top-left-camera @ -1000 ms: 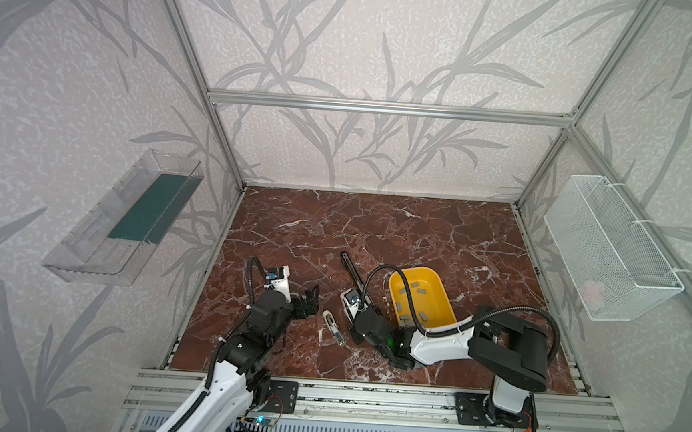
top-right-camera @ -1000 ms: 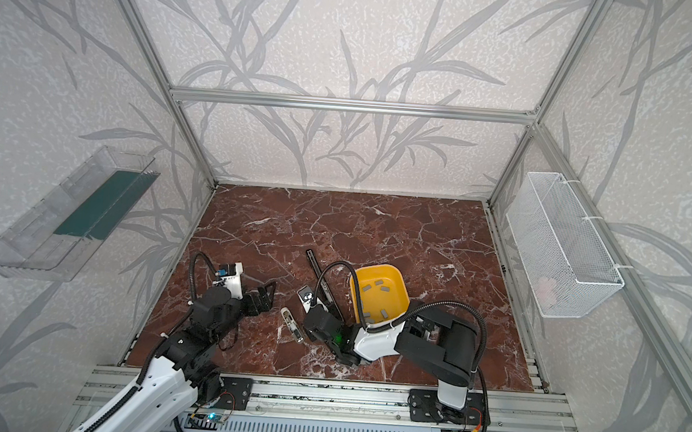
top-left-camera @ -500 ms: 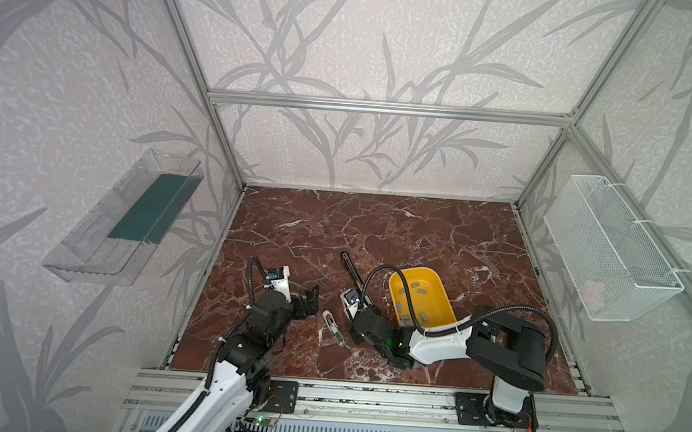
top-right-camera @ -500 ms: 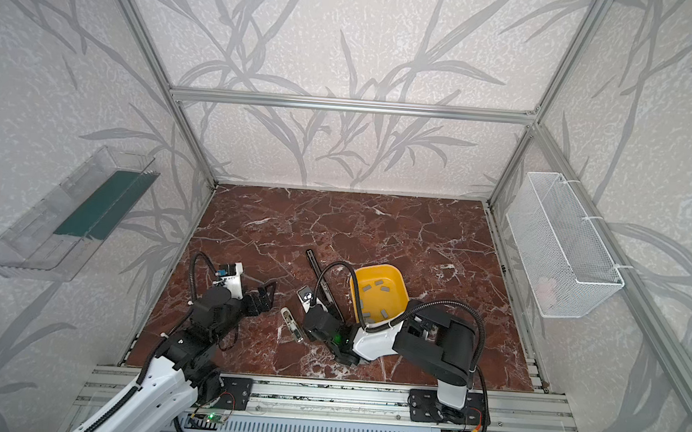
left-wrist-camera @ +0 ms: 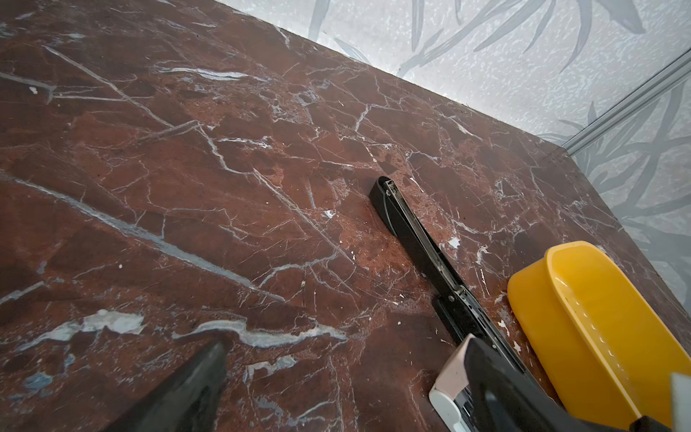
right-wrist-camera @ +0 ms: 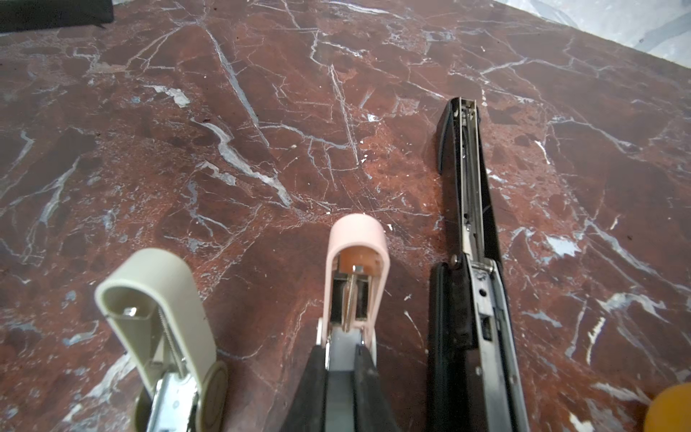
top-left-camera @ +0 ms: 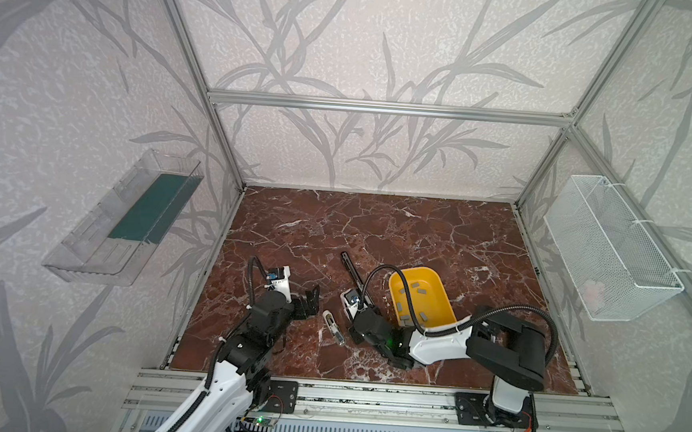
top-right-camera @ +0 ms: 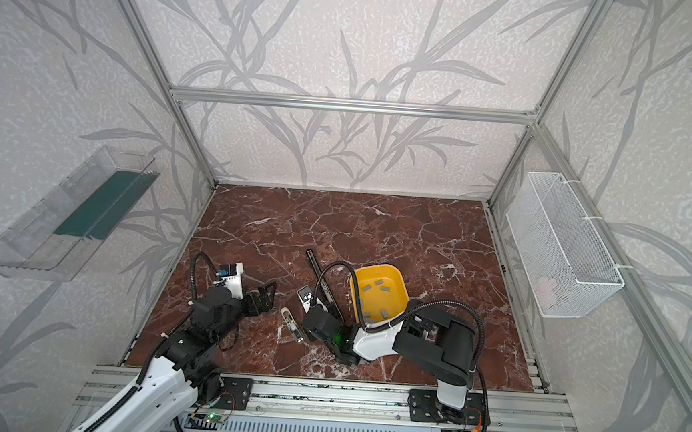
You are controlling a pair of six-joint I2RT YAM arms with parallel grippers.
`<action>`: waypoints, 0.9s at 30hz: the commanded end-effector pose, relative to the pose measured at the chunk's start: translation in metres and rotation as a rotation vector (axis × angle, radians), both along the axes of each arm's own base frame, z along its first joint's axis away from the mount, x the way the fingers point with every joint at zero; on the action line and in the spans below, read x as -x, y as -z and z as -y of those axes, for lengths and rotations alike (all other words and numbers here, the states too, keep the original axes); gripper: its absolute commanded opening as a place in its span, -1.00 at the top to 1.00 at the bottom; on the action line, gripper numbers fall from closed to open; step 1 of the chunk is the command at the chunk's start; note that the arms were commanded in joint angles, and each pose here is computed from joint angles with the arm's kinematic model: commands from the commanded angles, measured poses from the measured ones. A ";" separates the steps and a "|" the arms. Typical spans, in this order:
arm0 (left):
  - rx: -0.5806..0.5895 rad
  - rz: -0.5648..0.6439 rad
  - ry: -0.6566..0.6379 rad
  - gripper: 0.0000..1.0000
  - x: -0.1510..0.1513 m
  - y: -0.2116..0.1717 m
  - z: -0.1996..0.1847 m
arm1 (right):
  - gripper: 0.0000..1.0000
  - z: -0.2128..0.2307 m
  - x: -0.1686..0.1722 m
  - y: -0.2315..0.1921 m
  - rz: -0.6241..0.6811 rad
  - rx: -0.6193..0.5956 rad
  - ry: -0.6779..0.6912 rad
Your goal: Load the staples into the stapler
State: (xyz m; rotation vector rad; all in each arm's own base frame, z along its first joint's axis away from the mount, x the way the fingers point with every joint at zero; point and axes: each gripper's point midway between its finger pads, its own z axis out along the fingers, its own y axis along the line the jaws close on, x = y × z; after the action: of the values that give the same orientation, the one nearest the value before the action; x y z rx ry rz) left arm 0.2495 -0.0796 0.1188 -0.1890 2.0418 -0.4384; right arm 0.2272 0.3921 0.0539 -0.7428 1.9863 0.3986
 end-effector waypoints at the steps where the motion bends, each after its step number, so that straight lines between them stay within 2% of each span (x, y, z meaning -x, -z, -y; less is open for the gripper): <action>1: 0.003 0.028 0.002 -0.98 -0.003 -0.008 0.001 | 0.74 0.004 -0.005 -0.010 0.028 -0.020 0.019; 22: 0.001 0.029 0.002 -0.98 -0.003 -0.008 0.001 | 0.74 0.009 -0.004 -0.018 0.054 -0.042 0.004; 27: 0.002 0.029 0.001 -0.98 -0.003 -0.008 0.001 | 0.75 0.005 0.003 -0.021 0.051 -0.069 -0.042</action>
State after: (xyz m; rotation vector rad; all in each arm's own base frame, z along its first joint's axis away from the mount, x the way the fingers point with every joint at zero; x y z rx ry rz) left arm 0.2493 -0.0801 0.1188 -0.1869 2.0421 -0.4394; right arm 0.2245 0.3847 0.0549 -0.7623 1.9551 0.4087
